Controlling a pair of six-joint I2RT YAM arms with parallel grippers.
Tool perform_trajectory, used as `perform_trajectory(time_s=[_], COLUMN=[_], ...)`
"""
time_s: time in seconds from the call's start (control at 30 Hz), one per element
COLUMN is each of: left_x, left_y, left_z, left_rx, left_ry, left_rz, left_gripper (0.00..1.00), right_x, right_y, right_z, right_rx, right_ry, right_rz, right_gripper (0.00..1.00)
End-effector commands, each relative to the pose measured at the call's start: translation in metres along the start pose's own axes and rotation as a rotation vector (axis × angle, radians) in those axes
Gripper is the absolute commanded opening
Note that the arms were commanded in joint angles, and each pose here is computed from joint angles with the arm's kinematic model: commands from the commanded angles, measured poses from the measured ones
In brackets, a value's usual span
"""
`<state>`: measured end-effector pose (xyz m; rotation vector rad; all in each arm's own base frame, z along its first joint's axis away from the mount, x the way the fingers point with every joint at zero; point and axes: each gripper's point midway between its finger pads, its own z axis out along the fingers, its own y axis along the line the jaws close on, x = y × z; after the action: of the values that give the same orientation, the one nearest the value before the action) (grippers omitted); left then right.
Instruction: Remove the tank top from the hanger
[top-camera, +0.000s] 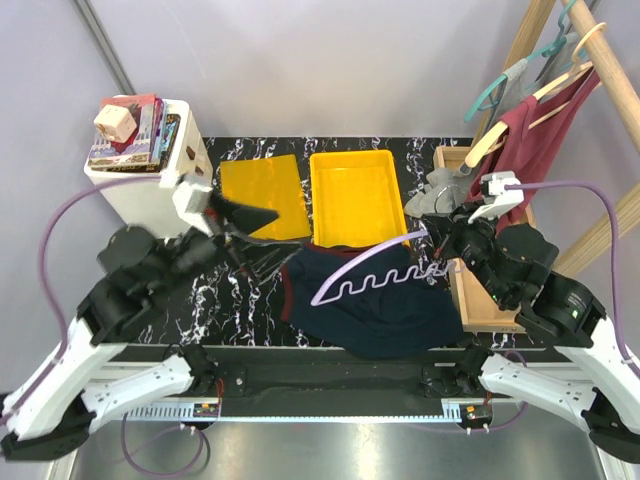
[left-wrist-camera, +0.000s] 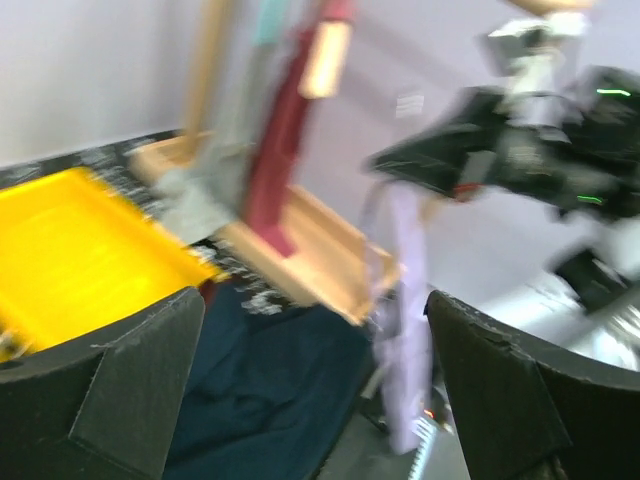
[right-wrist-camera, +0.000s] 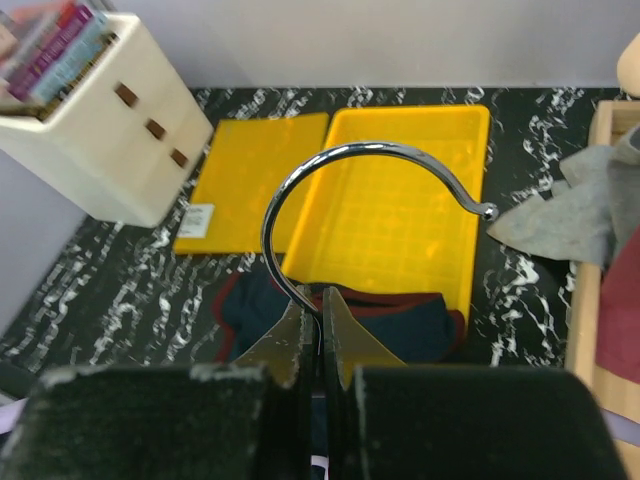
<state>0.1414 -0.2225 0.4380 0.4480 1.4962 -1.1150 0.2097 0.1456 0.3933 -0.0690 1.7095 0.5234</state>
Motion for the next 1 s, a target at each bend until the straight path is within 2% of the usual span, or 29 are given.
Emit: perform_trajectory(time_s=[0.0,0.07,0.13,0.2,0.23,0.33,0.47,0.5,0.53,0.57,0.6,0.63,0.67,0.7,0.73,0.8,0.87,0.97], left_x=[0.049,0.064,0.079,0.088,0.092,0.113,0.124,0.124,0.120,0.115,0.108,0.101,0.095,0.084,0.077,0.061,0.059,0.045], left_y=[-0.046,-0.046,-0.063,-0.063,-0.052,-0.046,-0.037,-0.035,-0.035,-0.035,-0.036,-0.038,-0.040,-0.040,-0.043,-0.043,-0.043,-0.066], left_z=[0.030,0.044,0.047,0.050,0.058,0.060,0.061,0.062,0.065,0.067,0.071,0.075,0.077,0.081,0.085,0.094,0.105,0.122], left_rx=[0.304,0.290,0.323,0.284,0.213,0.177,0.113,0.099,0.093,0.086,0.077,0.080,0.083,0.070,0.080,0.059,0.053,0.151], left_ry=[0.297,0.330,0.368,0.388,0.393,0.458,0.471,0.465,0.450,0.435,0.414,0.391,0.378,0.347,0.322,0.273,0.268,0.231], left_rz=[0.000,0.030,0.058,0.091,0.112,0.120,0.109,0.105,0.105,0.103,0.099,0.109,0.116,0.127,0.131,0.162,0.183,0.199], left_gripper=[0.97,0.97,0.97,0.96,0.96,0.90,0.56,0.37,0.21,0.01,0.00,0.00,0.00,0.00,0.00,0.00,0.00,0.00], right_x=[-0.007,-0.007,-0.010,-0.014,-0.016,-0.022,-0.026,-0.027,-0.027,-0.028,-0.028,-0.035,-0.039,-0.042,-0.056,-0.074,-0.103,-0.144], right_y=[-0.010,-0.011,-0.013,-0.014,-0.013,-0.015,-0.014,-0.013,-0.009,-0.008,-0.005,-0.004,-0.002,-0.001,0.002,0.002,-0.001,-0.007], right_z=[-0.004,-0.003,-0.005,-0.009,-0.012,-0.020,-0.029,-0.030,-0.033,-0.035,-0.037,-0.044,-0.048,-0.055,-0.066,-0.086,-0.112,-0.156], right_rx=[0.052,0.066,0.075,0.072,0.059,0.053,0.031,0.019,-0.005,-0.016,-0.036,-0.050,-0.065,-0.086,-0.112,-0.157,-0.194,-0.261], right_ry=[0.006,0.014,0.011,0.003,-0.002,-0.019,-0.025,-0.026,-0.024,-0.023,-0.014,-0.026,-0.030,-0.027,-0.060,-0.105,-0.189,-0.324], right_rz=[-0.056,-0.061,-0.060,-0.054,-0.047,-0.031,-0.011,-0.005,0.003,0.007,0.009,0.019,0.029,0.042,0.067,0.099,0.143,0.194], right_gripper=[0.00,0.00,0.00,0.00,0.00,0.00,0.00,0.00,0.01,0.08,0.29,0.45,0.57,0.75,0.86,0.99,1.00,1.00])
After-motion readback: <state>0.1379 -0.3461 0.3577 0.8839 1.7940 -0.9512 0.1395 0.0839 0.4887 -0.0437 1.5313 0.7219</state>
